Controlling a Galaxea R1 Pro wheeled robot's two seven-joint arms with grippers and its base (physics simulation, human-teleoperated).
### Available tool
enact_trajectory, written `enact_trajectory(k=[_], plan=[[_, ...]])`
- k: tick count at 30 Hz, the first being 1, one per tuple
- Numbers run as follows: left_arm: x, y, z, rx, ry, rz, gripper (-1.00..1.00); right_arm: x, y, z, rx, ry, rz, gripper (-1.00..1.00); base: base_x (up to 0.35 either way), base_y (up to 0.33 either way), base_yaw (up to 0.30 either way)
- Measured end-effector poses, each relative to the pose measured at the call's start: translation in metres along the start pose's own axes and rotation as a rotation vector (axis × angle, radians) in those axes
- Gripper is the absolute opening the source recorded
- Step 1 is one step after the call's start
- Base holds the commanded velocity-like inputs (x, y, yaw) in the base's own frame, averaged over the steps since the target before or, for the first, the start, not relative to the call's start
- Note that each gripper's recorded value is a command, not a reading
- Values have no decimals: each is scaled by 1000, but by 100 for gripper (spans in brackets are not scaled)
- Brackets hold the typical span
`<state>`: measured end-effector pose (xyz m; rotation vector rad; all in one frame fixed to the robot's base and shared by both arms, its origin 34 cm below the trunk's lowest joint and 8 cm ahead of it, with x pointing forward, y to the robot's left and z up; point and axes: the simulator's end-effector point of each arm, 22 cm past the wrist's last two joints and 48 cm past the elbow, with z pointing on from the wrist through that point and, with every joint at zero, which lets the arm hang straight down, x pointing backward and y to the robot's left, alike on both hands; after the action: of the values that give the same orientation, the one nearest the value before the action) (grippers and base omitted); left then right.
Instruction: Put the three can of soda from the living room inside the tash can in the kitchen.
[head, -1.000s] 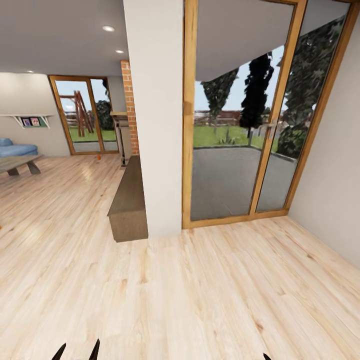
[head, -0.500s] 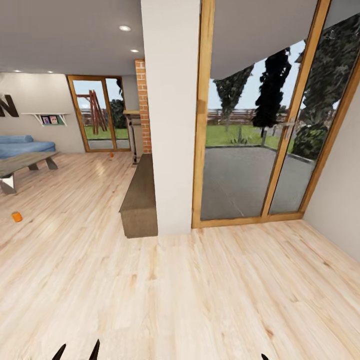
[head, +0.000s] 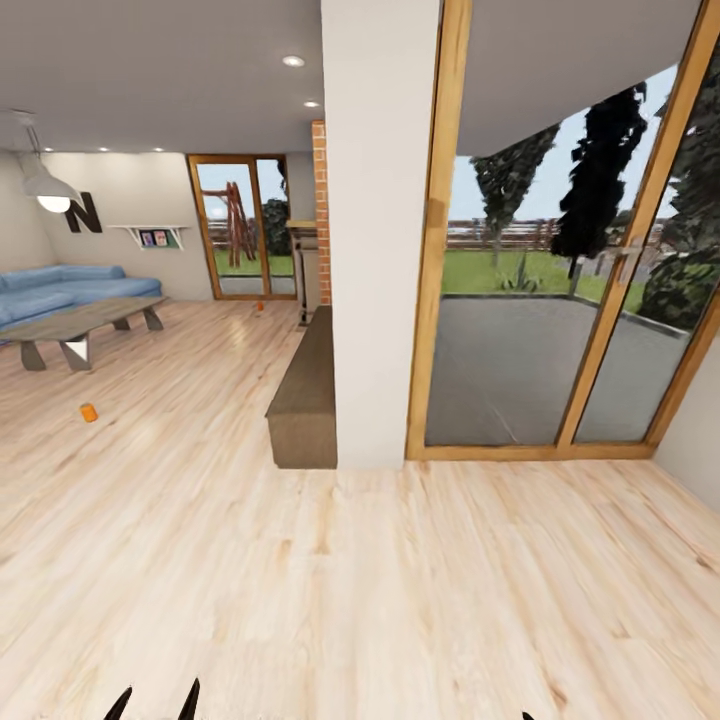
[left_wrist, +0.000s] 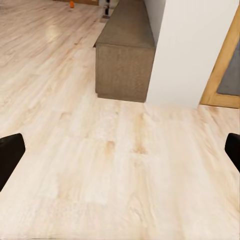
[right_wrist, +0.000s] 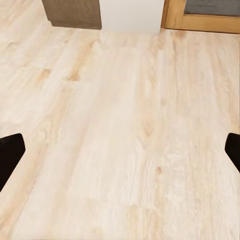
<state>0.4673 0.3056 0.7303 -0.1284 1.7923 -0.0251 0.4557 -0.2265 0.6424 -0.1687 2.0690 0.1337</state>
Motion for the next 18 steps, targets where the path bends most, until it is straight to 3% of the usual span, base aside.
enact_trajectory(k=[8,18], plan=[[0,0,0,0,0,-1,100,1,0,0,0,3,0,100,-46,-276,243],[0,0,0,0,0,-1,100,5,1,-1,-1,11,1,100,-248,-157,244]])
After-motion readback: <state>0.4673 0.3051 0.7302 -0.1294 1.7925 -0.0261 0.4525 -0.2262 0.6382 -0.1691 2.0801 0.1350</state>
